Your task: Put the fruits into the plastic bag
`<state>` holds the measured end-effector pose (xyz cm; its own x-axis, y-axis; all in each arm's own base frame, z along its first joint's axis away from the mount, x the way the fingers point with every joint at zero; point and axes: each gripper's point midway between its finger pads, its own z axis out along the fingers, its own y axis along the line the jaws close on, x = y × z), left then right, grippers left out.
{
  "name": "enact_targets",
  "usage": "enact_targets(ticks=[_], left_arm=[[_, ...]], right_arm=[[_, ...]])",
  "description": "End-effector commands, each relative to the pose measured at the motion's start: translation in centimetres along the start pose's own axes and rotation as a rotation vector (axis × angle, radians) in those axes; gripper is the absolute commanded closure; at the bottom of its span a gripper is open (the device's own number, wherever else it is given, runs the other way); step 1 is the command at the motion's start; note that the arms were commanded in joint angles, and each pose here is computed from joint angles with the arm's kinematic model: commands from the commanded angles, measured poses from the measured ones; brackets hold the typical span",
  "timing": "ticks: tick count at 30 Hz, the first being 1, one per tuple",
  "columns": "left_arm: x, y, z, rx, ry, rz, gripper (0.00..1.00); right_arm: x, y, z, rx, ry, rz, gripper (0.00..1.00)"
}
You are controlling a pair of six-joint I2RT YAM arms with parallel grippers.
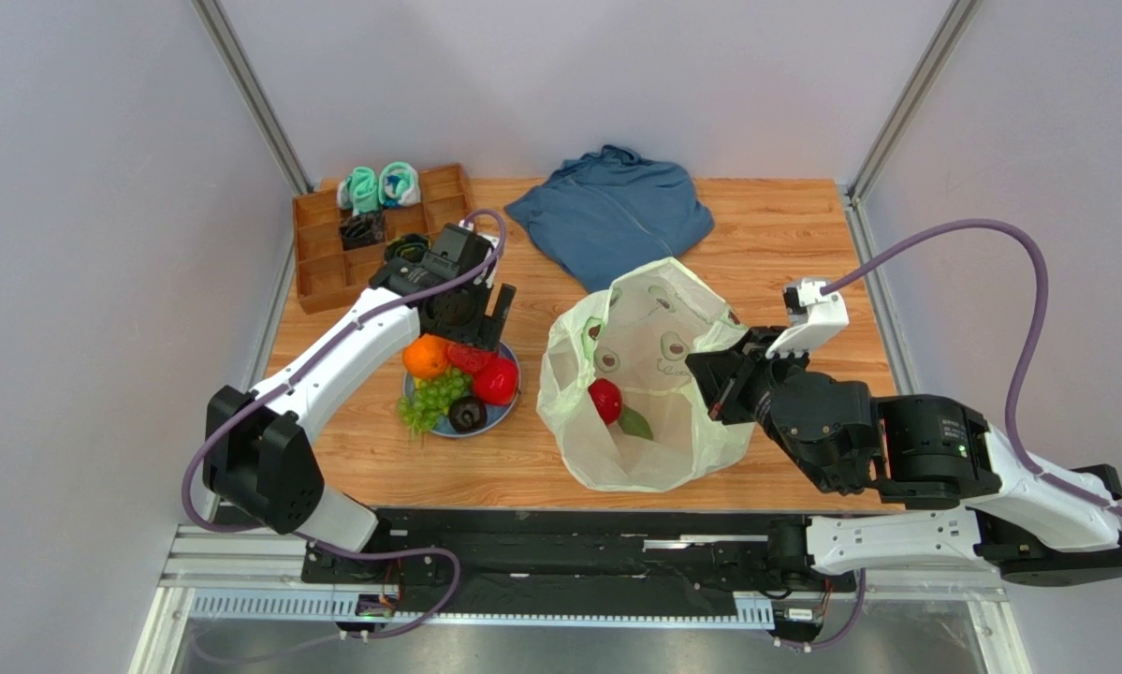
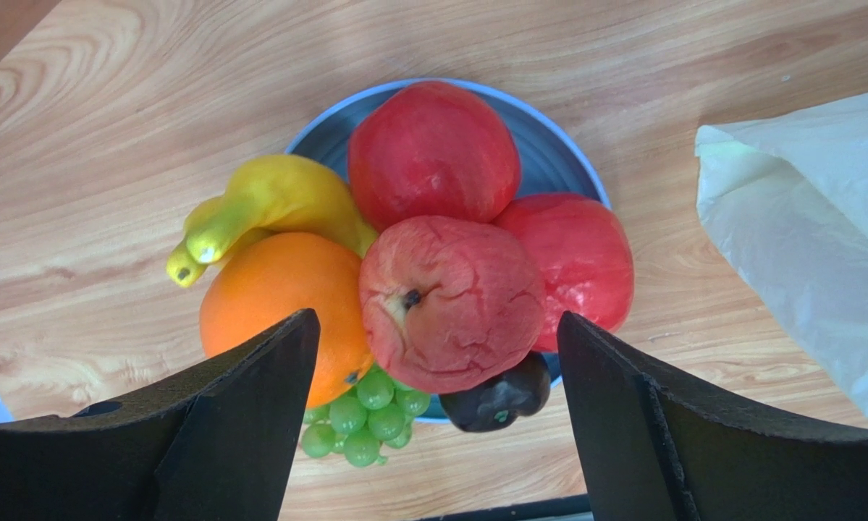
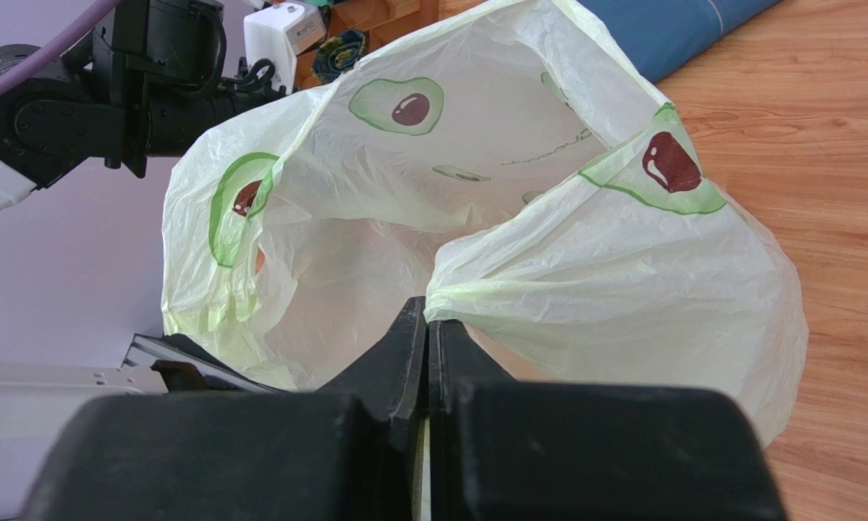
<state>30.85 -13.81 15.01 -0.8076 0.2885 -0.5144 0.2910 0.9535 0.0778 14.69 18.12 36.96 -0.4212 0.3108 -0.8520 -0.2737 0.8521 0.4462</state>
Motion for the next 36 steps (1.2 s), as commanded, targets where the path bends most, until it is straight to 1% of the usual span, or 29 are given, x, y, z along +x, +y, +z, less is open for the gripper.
enact_targets(ticks=[1, 11, 27, 32, 36], left_arm=[[-2.3, -1.0, -0.3, 0.049, -0.065, 0.025, 0.10], [-1.4, -0.9, 1.3, 0.019, -0.016, 0.056, 0.08], [-0.4, -0.9, 2.5, -0.018, 0.030, 0.075, 0.09], [-0.2, -1.0, 2.8, -0.020, 0.042, 0.082, 0.12], [-0.1, -1.0, 2.9, -0.025, 0.047, 0.083, 0.18]], right_arm=[[-0.8, 0.3, -0.2, -0.004, -0.020, 0.054, 1.00], [-1.0, 0.2, -0.3, -0.003, -0.026, 0.057, 1.00], [-1.4, -0.1, -0.4, 0.003, -0.038, 0.053, 1.00], [-1.5, -0.3, -0.4, 0.007, -0.043, 0.054, 1.00], [-1.6, -0.4, -0.5, 0.008, -0.046, 0.057, 1.00]])
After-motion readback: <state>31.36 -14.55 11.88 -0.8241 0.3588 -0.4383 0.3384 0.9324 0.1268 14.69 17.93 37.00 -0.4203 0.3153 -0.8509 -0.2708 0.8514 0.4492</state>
